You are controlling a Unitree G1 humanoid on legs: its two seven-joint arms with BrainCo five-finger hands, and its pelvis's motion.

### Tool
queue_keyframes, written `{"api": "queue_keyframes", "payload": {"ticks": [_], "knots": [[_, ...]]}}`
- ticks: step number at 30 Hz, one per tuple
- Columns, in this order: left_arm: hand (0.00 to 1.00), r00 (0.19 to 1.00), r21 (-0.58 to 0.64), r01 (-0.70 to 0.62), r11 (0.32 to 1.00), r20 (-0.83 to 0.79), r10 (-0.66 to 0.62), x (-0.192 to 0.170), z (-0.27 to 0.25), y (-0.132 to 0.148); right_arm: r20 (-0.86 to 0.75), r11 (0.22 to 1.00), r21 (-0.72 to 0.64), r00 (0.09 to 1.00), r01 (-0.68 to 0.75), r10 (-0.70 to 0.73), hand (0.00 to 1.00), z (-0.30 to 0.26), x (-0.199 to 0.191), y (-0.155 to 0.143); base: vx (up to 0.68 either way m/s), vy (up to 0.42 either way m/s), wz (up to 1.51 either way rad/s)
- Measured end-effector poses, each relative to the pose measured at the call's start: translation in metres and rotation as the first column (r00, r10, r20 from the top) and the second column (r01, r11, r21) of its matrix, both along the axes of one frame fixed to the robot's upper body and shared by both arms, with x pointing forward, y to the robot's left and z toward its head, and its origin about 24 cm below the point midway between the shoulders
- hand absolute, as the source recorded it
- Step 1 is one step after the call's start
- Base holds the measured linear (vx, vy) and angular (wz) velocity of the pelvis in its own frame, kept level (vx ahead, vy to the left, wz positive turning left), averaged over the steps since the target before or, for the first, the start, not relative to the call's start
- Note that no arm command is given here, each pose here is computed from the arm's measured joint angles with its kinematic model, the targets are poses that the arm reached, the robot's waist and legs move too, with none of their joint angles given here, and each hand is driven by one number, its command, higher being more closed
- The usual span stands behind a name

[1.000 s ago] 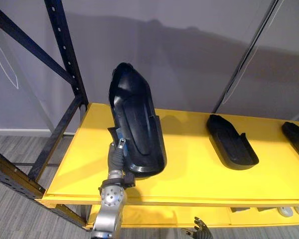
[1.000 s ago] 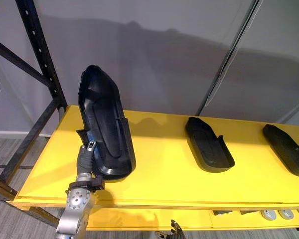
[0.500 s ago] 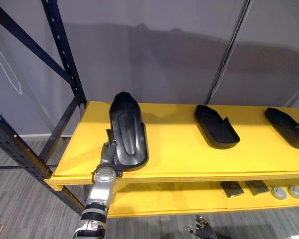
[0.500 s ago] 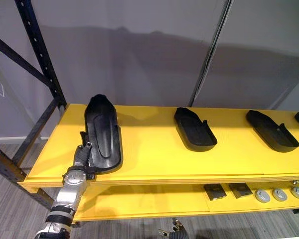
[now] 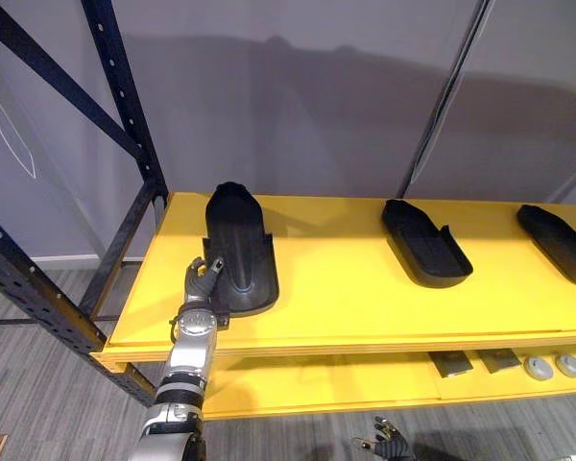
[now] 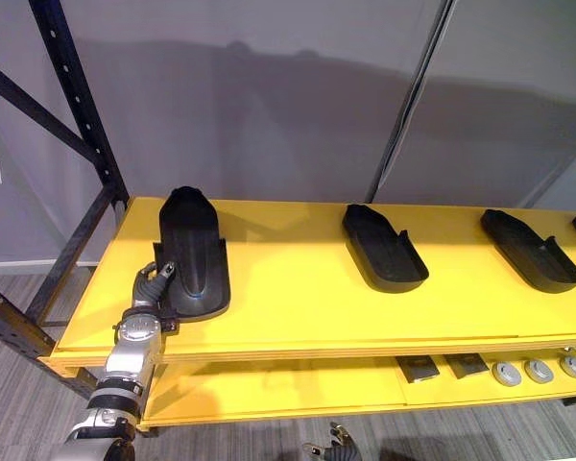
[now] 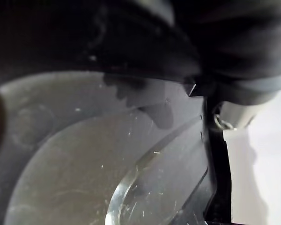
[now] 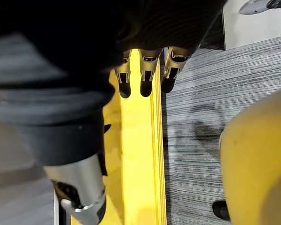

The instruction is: Walk over and take plastic housings, then place them on the shelf

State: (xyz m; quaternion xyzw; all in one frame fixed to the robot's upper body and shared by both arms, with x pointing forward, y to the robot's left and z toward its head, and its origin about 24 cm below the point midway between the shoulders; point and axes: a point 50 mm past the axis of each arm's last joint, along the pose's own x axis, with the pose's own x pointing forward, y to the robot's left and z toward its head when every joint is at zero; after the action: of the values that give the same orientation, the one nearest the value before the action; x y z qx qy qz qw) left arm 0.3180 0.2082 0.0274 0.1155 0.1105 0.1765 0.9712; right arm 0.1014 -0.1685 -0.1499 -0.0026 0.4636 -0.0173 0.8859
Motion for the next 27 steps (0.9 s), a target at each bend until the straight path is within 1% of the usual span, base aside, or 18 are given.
{"api": "queue_keyframes", "payload": {"ticks": [11,18,24,25,27], "knots": [[0.0,0.999,0.013,0.013,1.0,0.045,-0.014,0.007,0.013,-0.003,0.012,1.0,-0.001,1.0,-0.006,0.006,0.0,0.001,0.006,0.0,-0.03,0.005,-0.04],[0.0,0.968,0.029,0.05,0.998,0.246,-0.056,0.005,0.054,-0.013,0.014,1.0,0.003,1.0,-0.009,0.009,0.0,0.002,0.006,0.0,-0.04,0.01,0.0],[0.0,0.909,-0.016,0.096,0.995,0.408,-0.081,-0.009,0.081,-0.038,0.019,1.0,0.001,1.0,-0.004,0.004,0.0,0.003,0.003,-0.001,0.04,0.018,-0.03],[1.0,0.889,-0.017,0.113,0.993,0.449,-0.094,-0.015,0.088,-0.044,0.024,1.0,0.0,1.0,-0.002,0.002,0.0,0.003,0.003,-0.001,0.0,0.0,0.0],[1.0,0.855,-0.003,0.144,0.99,0.503,-0.123,-0.027,0.096,-0.052,0.028,1.0,0.0,1.0,0.001,-0.001,0.0,0.004,0.001,-0.001,0.0,0.0,0.0]]}}
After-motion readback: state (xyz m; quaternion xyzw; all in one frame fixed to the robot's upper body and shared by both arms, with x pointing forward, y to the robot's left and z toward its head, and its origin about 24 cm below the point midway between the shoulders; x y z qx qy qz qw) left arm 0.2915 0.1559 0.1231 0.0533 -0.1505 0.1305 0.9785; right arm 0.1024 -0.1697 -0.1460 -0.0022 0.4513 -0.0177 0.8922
